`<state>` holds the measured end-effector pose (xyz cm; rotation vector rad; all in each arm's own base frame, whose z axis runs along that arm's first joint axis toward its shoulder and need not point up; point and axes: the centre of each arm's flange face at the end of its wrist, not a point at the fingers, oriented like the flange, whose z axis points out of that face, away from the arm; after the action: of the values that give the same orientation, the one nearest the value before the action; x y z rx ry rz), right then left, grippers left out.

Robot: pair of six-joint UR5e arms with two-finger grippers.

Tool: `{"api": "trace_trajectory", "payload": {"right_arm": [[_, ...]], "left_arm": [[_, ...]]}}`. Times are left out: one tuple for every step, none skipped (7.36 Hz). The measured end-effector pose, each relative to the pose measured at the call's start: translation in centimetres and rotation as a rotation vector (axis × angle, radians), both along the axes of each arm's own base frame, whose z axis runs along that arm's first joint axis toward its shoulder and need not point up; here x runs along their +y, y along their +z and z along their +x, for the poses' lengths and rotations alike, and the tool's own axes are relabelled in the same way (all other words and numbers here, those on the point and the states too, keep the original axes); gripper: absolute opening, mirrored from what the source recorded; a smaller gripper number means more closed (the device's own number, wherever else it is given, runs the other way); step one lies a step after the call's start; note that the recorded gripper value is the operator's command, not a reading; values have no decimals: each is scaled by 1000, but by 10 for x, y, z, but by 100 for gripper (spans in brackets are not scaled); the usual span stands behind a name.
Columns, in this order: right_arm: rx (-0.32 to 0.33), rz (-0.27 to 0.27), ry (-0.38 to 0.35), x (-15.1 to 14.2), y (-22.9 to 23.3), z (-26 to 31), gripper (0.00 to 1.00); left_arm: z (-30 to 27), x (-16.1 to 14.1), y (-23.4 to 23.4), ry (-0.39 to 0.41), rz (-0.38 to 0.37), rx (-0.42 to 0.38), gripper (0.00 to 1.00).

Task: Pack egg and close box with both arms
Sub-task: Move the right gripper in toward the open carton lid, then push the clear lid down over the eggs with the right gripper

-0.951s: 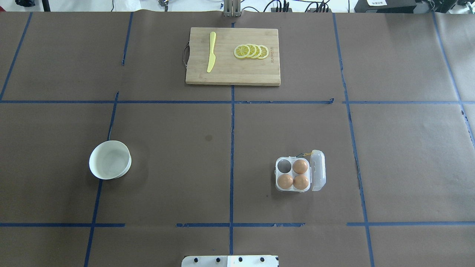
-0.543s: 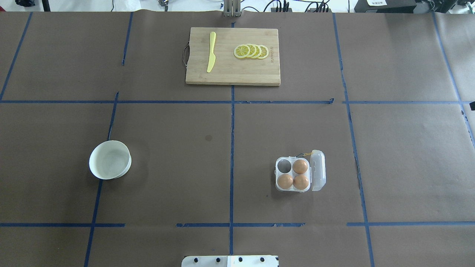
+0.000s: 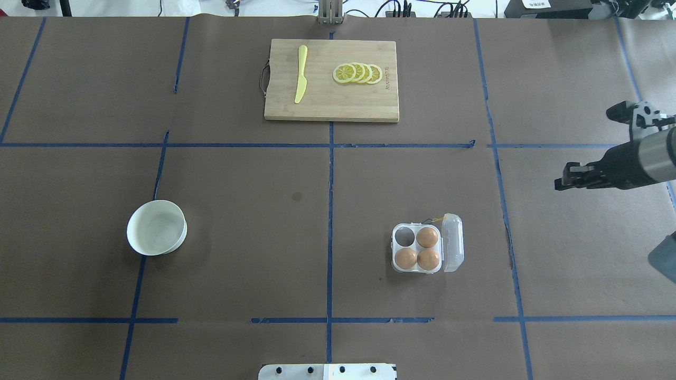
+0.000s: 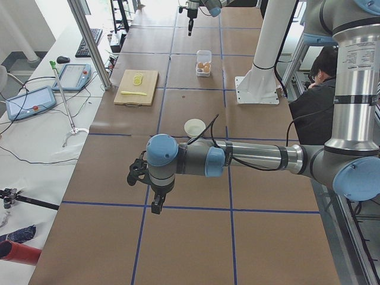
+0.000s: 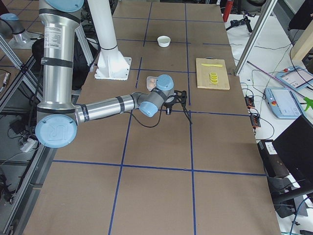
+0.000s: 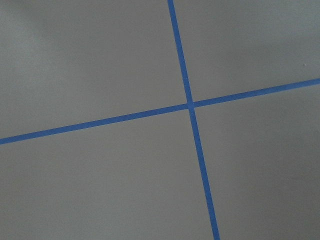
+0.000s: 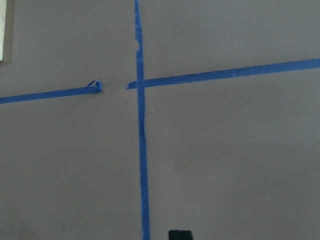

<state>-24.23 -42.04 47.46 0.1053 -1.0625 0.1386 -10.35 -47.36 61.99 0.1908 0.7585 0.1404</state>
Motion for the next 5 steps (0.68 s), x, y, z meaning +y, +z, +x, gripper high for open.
{"api": "trace_trajectory", "payload": {"right_arm": [[-57,-9,4,15,-20,-37,0],[-111,-13,4,29,-44,-73,0],[-153,-12,5,43,-68,-102,0],[-184,-7,8,54,-87,-123,0],[-201,-2,11,59,-97,-133,0]], "left_arm": [[0,-1,-1,0,4,0,100],[0,-2,-2,0,5,1,100],[0,-2,-2,0,6,1,100],[0,-3,-2,1,7,1,100],[0,-3,-3,1,7,1,100]]}}
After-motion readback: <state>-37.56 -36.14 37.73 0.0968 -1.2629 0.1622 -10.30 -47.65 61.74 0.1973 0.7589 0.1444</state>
